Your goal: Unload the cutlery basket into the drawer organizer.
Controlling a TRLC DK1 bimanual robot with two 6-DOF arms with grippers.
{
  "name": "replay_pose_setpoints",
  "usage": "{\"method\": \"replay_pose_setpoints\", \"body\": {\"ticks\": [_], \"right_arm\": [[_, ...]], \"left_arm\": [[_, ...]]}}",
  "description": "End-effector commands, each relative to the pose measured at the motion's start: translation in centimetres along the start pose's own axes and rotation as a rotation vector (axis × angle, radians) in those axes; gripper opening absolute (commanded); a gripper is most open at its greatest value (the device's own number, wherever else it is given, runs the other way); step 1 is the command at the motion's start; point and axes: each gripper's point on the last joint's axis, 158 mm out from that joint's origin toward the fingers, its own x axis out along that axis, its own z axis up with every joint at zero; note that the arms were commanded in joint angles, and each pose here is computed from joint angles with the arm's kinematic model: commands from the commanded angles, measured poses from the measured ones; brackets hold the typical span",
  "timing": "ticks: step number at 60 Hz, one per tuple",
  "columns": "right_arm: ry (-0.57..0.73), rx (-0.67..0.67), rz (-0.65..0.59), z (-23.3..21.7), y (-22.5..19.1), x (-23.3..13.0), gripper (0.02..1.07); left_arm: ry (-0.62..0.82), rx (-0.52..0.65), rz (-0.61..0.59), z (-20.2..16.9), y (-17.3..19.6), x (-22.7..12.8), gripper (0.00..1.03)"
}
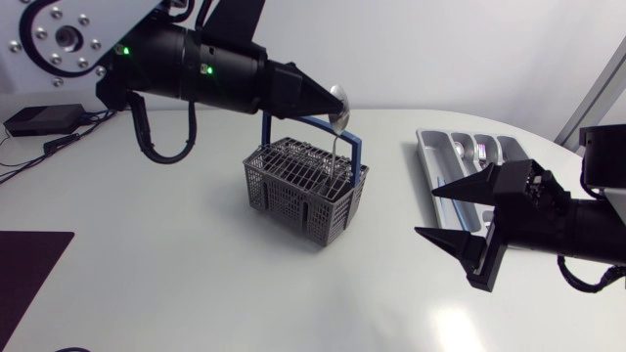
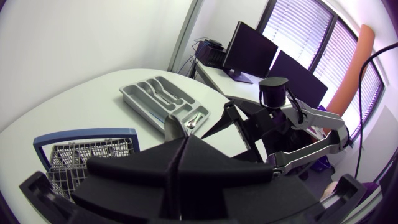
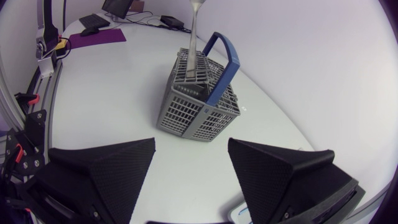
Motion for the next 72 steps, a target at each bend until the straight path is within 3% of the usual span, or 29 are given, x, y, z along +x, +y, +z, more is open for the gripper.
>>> {"method": "replay_pose_setpoints", "body": {"ticks": [1, 17, 43, 62, 67, 72], "right_arm": [[0.002, 0.036, 0.021, 0.0, 0.4, 0.2, 0.87], [0.003, 0.04, 0.103, 0.7, 2.7, 2.3, 0.86], [0.011, 0.11, 0.228, 3.2, 4.0, 7.1, 0.86], [0.002, 0.099, 0.3, 4.7, 3.9, 9.8, 0.85], [-0.013, 0.09, 0.314, 5.3, 4.0, 10.3, 0.71], [-0.032, 0.07, 0.313, 5.6, 4.0, 11.1, 0.4]], "left_arm": [[-0.027, 0.033, -0.009, 0.0, -0.2, -0.5, 0.11], [-0.025, -0.031, 0.02, -2.9, 1.5, 0.6, 0.11], [-0.183, -0.084, 0.123, -2.1, 3.9, -0.8, 0.12], [-0.255, -0.067, 0.17, -0.3, 3.0, -1.2, 0.12], [-0.266, -0.059, 0.176, 0.0, 2.9, -1.0, 0.12], [-0.262, -0.065, 0.188, -0.3, 3.8, -0.5, 0.12]]}}
